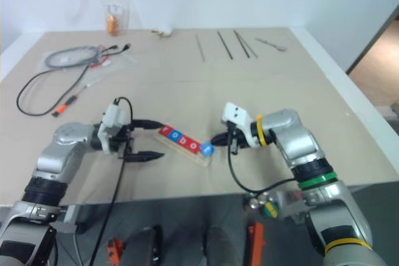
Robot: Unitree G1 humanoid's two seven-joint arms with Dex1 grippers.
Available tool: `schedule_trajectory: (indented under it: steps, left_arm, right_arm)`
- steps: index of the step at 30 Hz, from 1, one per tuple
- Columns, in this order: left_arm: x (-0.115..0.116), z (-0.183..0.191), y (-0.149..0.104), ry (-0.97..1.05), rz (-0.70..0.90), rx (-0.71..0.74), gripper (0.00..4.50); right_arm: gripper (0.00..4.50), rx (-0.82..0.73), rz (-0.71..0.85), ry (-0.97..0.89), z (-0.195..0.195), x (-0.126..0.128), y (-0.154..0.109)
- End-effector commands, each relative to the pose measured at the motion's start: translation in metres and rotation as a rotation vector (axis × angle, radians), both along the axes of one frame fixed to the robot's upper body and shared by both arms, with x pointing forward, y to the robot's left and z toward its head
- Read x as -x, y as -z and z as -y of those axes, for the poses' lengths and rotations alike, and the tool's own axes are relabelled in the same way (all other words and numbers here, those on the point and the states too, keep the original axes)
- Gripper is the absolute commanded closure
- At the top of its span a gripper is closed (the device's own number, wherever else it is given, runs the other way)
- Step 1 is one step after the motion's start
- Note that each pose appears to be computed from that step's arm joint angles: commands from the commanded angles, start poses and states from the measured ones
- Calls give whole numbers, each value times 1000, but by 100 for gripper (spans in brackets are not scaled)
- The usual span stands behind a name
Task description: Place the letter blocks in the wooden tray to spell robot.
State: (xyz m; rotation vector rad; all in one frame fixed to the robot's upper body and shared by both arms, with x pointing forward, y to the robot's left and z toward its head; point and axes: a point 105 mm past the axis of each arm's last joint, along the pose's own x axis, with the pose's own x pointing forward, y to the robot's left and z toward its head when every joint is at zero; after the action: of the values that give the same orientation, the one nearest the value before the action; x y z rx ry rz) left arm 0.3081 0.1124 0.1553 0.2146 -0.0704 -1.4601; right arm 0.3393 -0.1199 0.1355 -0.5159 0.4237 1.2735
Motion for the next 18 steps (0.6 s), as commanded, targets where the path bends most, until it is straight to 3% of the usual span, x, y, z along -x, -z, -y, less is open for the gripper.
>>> schedule_trajectory:
  steps: [1,18]
  left_arm:
    - [0,-1,-9,1,36,5,0]
    - [-2,-1,-9,-4,37,0,0]
  right_arm:
    - [435,-20,43,-15,-1,1,-14]
    - [435,-49,16,-46,-7,12,-16]
